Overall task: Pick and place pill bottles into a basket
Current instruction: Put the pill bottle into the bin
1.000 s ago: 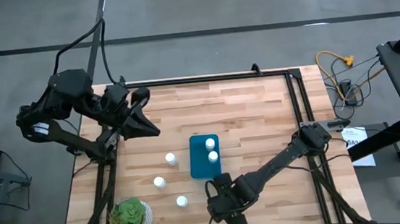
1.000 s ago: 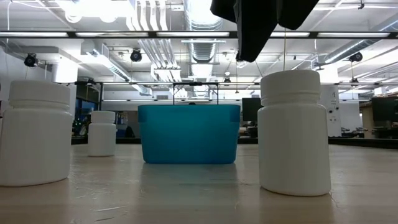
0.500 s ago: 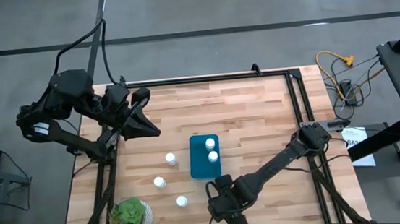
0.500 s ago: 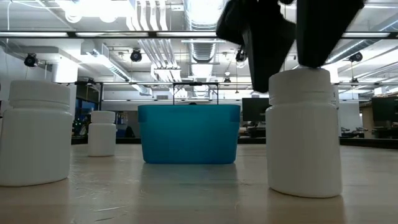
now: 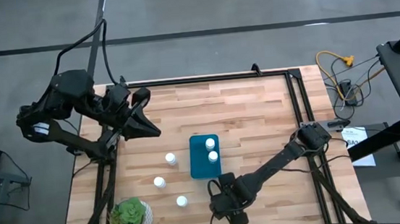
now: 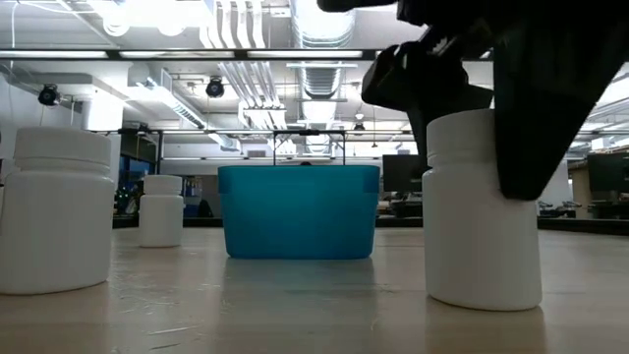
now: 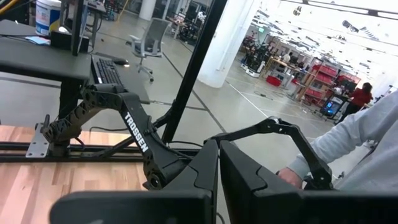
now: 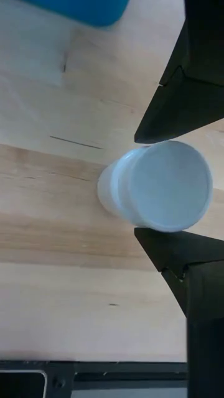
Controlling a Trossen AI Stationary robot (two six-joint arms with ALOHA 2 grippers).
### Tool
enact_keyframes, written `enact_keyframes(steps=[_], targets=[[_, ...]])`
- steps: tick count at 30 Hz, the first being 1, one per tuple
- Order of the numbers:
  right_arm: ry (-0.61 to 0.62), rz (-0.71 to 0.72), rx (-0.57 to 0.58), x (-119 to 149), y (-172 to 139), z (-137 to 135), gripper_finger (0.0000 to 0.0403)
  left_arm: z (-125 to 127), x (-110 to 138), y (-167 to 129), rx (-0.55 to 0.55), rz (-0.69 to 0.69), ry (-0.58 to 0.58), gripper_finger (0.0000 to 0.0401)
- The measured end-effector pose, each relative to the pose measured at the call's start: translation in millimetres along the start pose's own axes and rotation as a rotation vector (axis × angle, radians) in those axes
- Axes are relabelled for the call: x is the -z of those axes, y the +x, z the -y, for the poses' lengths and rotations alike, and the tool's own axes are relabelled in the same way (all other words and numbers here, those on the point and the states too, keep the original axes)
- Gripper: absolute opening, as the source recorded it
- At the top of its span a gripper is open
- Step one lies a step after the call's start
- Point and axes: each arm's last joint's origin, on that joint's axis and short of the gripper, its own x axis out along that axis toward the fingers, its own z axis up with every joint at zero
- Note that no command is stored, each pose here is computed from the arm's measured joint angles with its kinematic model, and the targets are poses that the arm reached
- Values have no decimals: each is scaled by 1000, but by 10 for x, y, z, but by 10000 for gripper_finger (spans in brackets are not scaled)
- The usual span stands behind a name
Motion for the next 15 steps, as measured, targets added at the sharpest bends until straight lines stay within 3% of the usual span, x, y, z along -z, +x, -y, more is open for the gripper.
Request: enact_keyframes(steps=[11, 15], targets=[[-6, 15, -6, -25, -14, 15, 222, -20, 9, 41, -5, -8, -3, 0], [-4, 10, -23, -26, -13, 15, 203, -30, 15, 63, -7, -13, -5, 0]])
